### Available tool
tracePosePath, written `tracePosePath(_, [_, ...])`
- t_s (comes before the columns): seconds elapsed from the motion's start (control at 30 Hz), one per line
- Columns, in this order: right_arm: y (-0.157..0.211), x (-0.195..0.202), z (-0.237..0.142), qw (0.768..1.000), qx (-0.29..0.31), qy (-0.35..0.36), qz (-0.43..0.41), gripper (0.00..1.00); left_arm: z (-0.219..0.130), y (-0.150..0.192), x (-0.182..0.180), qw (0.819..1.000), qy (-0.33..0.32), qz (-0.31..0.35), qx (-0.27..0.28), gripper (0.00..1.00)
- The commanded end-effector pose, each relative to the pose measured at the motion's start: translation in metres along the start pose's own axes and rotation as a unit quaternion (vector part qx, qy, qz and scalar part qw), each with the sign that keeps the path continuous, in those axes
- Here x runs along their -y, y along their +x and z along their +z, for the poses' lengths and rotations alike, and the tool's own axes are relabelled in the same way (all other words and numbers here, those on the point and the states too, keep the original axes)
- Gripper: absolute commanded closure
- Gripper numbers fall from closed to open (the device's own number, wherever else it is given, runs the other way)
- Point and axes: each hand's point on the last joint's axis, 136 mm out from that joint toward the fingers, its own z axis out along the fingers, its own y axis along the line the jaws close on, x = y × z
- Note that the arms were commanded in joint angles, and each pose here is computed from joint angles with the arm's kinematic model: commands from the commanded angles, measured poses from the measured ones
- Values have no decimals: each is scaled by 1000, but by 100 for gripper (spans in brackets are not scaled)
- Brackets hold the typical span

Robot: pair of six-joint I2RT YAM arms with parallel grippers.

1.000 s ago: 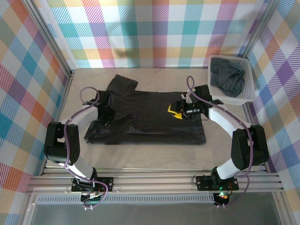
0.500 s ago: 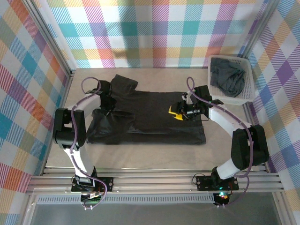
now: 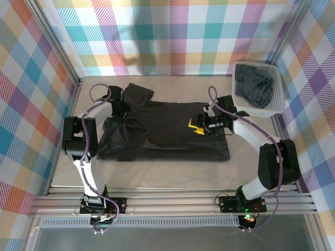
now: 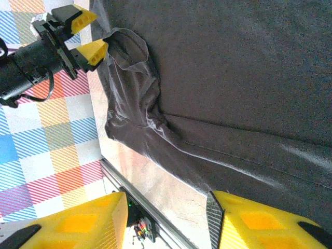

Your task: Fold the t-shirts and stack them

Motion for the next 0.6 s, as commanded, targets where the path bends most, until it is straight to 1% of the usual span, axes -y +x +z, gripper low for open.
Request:
tracePosePath(0.0, [5, 0, 1, 1000, -6, 3, -8, 55, -37, -8, 5, 999, 38, -9, 26, 39])
tracePosePath(0.07, [6, 1, 1, 1000, -7, 4, -6, 55, -46, -2, -3, 999, 41, -15, 21, 39])
tracePosePath(0.17, [5, 0, 2, 1000, -7, 2, -7, 55, -56, 13, -24, 999, 25, -25, 5, 42])
tracePosePath(0.23, [3, 0, 3, 1000, -7, 1, -6, 55, -57, 22, -36, 999, 18, -30, -7, 42])
tracePosePath(0.3, [2, -1, 4, 1000, -8, -1, -7, 55, -51, 28, -42, 999, 18, -36, -17, 40])
tracePosePath(0.4, [0, -2, 5, 1000, -9, -4, -8, 55, -38, 33, -37, 998, 32, -52, -30, 35])
tracePosePath(0.5, [-1, -4, 5, 1000, -11, -7, -9, 55, -29, 35, -26, 997, 38, -51, -36, 34])
tracePosePath(0.57, [0, -3, 5, 1000, -12, -6, -9, 55, -21, 41, -24, 997, 30, -47, -46, 33])
